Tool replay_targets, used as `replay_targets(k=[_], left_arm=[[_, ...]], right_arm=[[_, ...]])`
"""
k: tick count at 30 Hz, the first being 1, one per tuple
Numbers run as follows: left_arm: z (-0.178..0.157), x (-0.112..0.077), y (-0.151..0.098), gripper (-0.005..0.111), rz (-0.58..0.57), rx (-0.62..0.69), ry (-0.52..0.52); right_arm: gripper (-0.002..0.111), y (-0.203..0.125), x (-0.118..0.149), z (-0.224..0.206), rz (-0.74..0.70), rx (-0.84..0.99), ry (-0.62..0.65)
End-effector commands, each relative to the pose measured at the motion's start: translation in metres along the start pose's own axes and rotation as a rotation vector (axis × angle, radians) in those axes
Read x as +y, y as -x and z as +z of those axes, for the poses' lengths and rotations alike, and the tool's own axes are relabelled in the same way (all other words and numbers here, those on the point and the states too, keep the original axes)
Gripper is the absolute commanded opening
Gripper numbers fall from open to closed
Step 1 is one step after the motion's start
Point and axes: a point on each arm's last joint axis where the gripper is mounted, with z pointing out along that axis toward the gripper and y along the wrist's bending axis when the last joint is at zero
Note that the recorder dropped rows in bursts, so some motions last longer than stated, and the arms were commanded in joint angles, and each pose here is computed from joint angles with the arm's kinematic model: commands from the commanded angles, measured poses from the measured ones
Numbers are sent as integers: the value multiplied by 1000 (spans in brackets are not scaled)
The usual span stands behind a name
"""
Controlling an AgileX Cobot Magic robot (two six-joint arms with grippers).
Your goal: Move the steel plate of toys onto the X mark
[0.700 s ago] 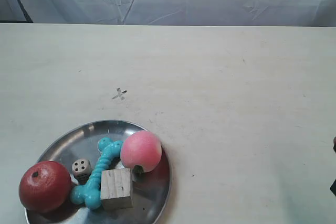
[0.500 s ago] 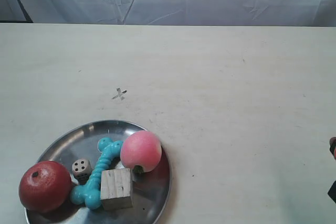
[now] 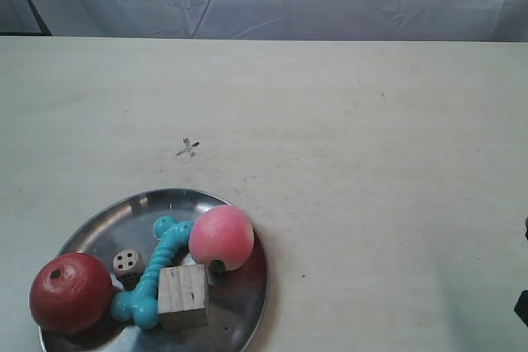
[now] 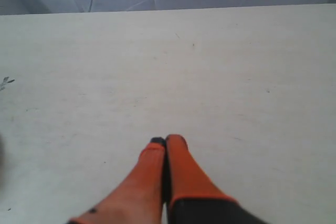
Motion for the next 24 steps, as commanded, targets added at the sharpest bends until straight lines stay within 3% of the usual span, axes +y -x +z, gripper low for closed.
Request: replay_targets(k=[1, 10, 13, 15, 17, 19, 20, 22, 24], left_arm=[[-1, 0, -1, 0, -2, -9, -5], [-1, 0, 2, 0, -23, -39, 1], [-1, 3, 8, 0, -301, -105, 18], [-2, 10, 15, 0, -628, -203, 46], [-5, 17, 21, 0, -789, -305, 79], [-6, 20, 24, 0, -787, -355, 94], [-7, 19, 30, 0, -778, -373, 86], [-9, 16, 46, 0, -669, -402, 50], [-10, 12, 65, 0, -519, -431, 21]], right_arm=[[0, 1, -1, 0, -38, -17, -7], [0, 1, -1, 0, -38, -17, -7], [0, 1, -1, 0, -27, -17, -4], [0, 3, 3, 0, 145, -37, 33], [0, 8, 9, -1, 602, -67, 125], [0, 15, 11, -2, 966, -102, 200], [0, 19, 9, -3, 1067, -140, 212], [0, 24, 3, -4, 1112, -233, 184], [0, 31, -7, -6, 1061, -358, 126]])
